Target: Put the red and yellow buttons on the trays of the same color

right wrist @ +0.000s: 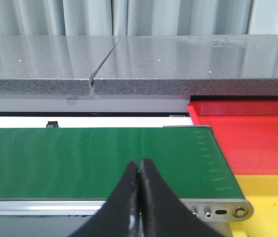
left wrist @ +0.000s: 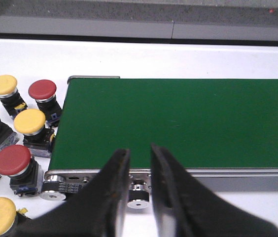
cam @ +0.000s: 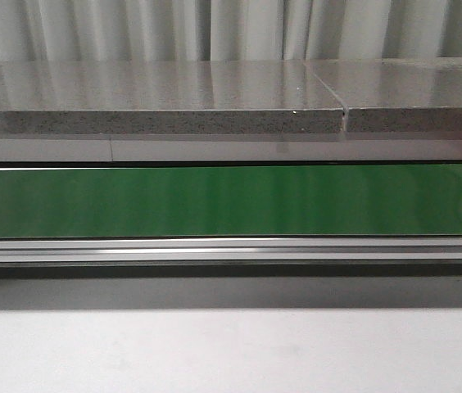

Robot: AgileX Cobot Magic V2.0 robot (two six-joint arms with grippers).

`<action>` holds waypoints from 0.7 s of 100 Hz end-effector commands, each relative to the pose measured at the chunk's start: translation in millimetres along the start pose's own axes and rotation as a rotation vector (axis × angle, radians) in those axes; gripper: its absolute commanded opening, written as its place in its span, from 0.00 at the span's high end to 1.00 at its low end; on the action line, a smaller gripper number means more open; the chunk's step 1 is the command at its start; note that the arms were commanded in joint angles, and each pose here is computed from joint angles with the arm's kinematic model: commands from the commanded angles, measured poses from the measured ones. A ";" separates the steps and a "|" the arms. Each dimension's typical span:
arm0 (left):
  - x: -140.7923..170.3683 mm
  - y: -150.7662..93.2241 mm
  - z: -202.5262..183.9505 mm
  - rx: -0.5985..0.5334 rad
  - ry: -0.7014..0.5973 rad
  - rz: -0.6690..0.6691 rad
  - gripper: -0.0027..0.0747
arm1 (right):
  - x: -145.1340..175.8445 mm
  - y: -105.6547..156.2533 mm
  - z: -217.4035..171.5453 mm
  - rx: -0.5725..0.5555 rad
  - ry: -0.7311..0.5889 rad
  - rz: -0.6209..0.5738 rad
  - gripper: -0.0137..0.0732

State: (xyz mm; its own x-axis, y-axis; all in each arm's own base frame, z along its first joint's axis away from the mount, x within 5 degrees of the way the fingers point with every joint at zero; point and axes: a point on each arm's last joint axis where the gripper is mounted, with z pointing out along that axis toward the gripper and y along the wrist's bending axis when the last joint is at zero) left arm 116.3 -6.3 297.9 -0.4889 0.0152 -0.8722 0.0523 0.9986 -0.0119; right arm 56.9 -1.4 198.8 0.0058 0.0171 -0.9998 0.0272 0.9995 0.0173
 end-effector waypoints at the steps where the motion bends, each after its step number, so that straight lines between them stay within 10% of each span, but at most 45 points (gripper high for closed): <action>1: -21.6 0.4 3.7 -0.002 -0.062 -0.018 0.50 | -12.5 -0.4 -1.9 0.007 -0.103 -0.016 0.92; 10: -27.6 0.5 12.6 -0.002 -0.023 -0.024 0.36 | -12.5 -0.4 -1.9 0.007 -0.103 -0.016 0.92; 70: -70.9 65.3 51.4 -0.242 0.305 -0.303 0.37 | -12.5 -0.4 -1.9 0.007 -0.103 -0.016 0.92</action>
State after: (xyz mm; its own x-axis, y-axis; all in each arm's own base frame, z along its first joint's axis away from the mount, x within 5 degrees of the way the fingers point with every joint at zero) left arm 193.7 45.4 322.2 -0.7209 -0.2519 -0.6456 -0.2694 0.9602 -0.0738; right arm 56.9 -1.4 198.8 0.0058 0.0171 -0.9998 0.0272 0.9995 0.0173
